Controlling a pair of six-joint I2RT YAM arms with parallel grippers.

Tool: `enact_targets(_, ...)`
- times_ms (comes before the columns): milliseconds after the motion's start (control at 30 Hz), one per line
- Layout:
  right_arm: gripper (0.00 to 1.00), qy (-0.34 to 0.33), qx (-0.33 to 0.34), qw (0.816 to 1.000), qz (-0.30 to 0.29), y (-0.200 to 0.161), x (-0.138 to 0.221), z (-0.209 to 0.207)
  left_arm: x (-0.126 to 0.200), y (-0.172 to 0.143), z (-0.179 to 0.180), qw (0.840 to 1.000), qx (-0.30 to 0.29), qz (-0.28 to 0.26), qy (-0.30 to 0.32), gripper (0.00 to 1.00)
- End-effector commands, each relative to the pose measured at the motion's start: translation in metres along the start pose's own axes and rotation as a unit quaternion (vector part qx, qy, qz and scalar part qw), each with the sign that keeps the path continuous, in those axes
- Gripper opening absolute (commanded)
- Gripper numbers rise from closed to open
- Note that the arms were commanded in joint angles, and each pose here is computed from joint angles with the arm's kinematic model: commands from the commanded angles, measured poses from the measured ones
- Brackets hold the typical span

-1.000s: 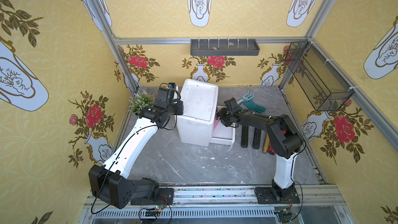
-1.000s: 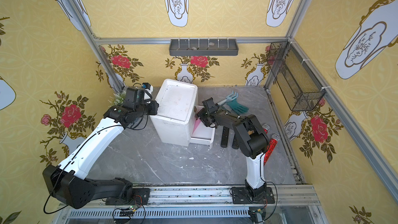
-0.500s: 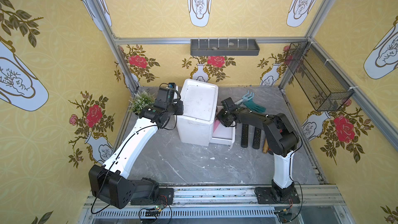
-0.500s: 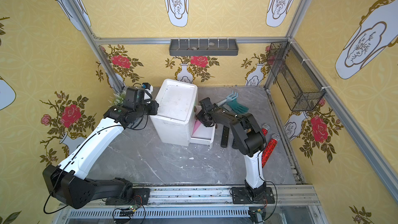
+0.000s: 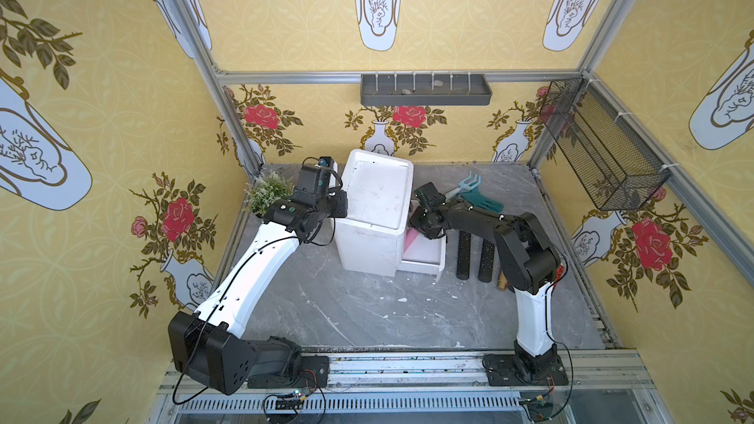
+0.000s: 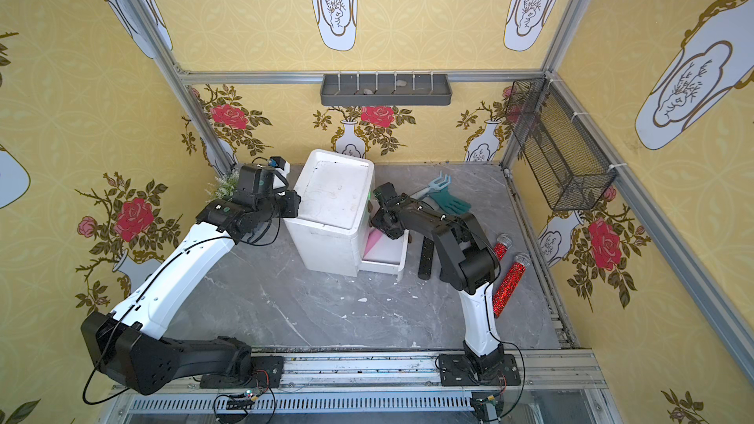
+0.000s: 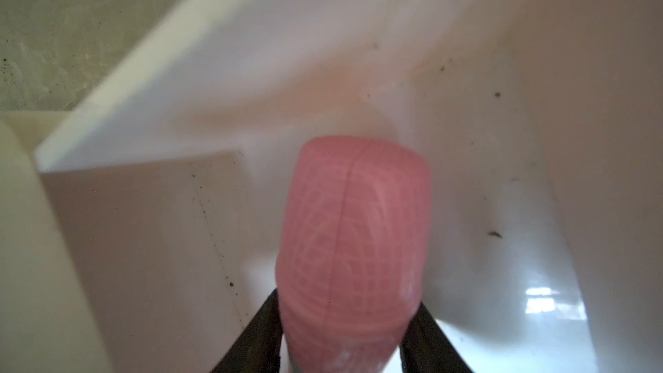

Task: Take the microphone out of the drawer
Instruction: Pick up the microphone from the drawer.

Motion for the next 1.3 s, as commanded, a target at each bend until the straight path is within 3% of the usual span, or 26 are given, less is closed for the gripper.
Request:
enact_targets(0, 0.53, -0.017, -0.006, 1.000, 0.018, -0.007, -0.011, -0.009, -0.004, -0.021, -0.008, 0.998, 0.008, 0.051, -0.032, 0.00)
enact_targets(467, 0.31, -0.004, -0.010, 1.000, 0.001, -0.003, -0.002, -0.006, -0.005, -0.020, -0.008, 0.998, 0.007, 0.053, -0.030, 0.00)
enact_targets(1267, 0.21, 0.037, 0.033, 0.995, -0.089, 0.021, 0.060, 0.014, -0.005, -0.021, -0.008, 0.998, 0.008, 0.054, -0.030, 0.00)
Point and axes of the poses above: each gripper's point midway between its finger pads, its own x axis back along the fingers, its own z axis along the line the jaws close on, y = z × x, the point moved 5 cm from there along x, back along the fingers, and after that the axes turned 15 degrees about -x, right-handed, at the moved point
